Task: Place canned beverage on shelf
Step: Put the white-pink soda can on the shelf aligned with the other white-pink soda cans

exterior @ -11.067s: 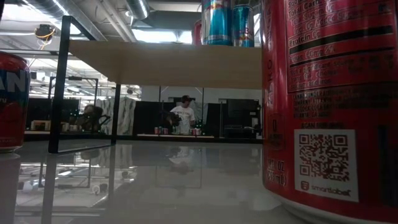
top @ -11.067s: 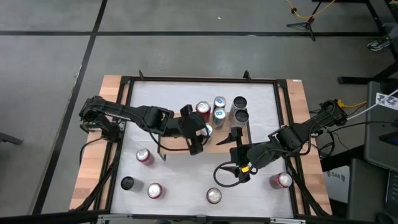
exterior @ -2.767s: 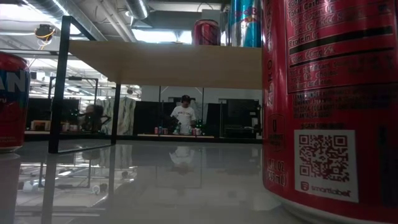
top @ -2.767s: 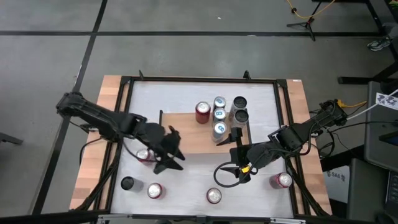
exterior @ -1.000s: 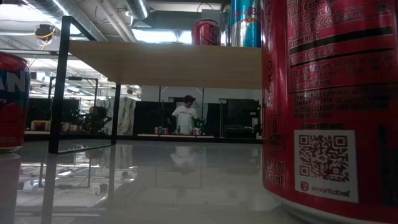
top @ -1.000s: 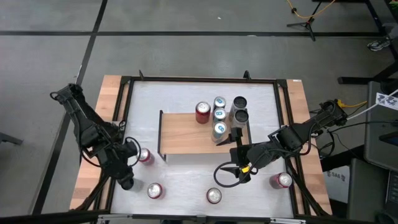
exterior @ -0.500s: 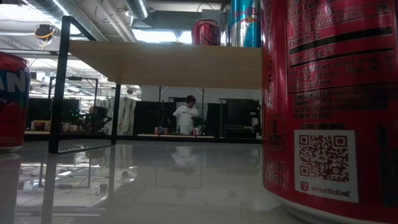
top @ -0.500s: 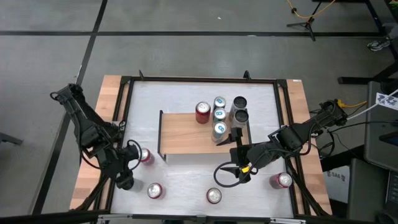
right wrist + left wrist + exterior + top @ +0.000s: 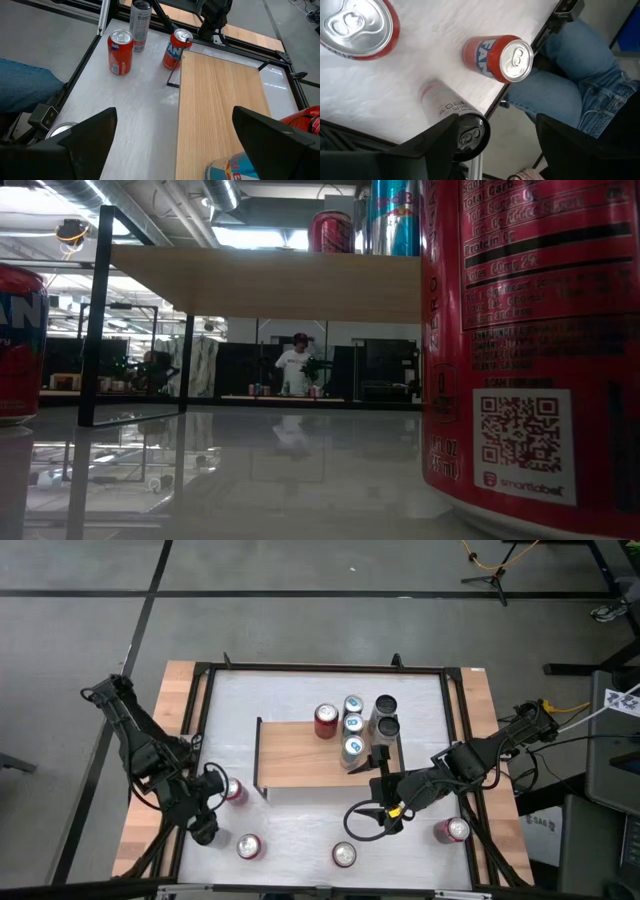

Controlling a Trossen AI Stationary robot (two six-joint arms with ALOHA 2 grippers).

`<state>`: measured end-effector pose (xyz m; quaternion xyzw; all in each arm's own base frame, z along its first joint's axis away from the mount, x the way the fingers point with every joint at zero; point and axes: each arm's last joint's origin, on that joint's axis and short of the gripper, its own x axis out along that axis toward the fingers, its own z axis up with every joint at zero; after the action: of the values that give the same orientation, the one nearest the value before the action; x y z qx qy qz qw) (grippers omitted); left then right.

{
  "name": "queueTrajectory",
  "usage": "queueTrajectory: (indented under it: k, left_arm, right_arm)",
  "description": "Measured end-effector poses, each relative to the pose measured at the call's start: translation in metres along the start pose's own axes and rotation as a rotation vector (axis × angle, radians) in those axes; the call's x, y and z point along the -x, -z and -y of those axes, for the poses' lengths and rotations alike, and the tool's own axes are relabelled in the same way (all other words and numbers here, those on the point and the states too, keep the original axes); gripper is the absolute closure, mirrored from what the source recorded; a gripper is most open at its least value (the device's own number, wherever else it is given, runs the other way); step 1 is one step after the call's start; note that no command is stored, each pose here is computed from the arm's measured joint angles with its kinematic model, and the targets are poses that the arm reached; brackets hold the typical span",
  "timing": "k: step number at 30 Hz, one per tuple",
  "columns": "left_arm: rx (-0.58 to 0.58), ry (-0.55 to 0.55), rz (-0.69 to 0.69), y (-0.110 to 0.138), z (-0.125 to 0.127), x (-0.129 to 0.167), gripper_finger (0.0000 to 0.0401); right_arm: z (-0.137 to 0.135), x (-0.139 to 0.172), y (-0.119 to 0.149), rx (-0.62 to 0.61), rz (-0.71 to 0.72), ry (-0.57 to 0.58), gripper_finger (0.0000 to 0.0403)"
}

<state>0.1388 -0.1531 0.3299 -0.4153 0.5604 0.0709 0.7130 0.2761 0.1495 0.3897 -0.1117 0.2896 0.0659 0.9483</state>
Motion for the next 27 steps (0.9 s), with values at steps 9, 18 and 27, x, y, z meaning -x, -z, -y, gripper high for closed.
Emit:
queueTrajectory:
  k: [9,18,27]
  left_arm:
    - [0.008,-0.004,0.000,0.0000,0.0000,-0.0006,0.0130]
    - [0.008,-0.003,-0.061,0.0018,0.0001,-0.0006,0.0050]
    - [-0.004,0.053,-0.103,0.0057,0.0055,-0.0003,0.0037]
  right_arm:
    - [0.0000,0.0000,0.0000,0.000,0.000,0.000,0.0017]
    - [0.0000,0.0000,0.0000,0.000,0.000,0.000,0.0017]
    - [0.0001,0.0000,0.0000,0.000,0.000,0.000,0.0017]
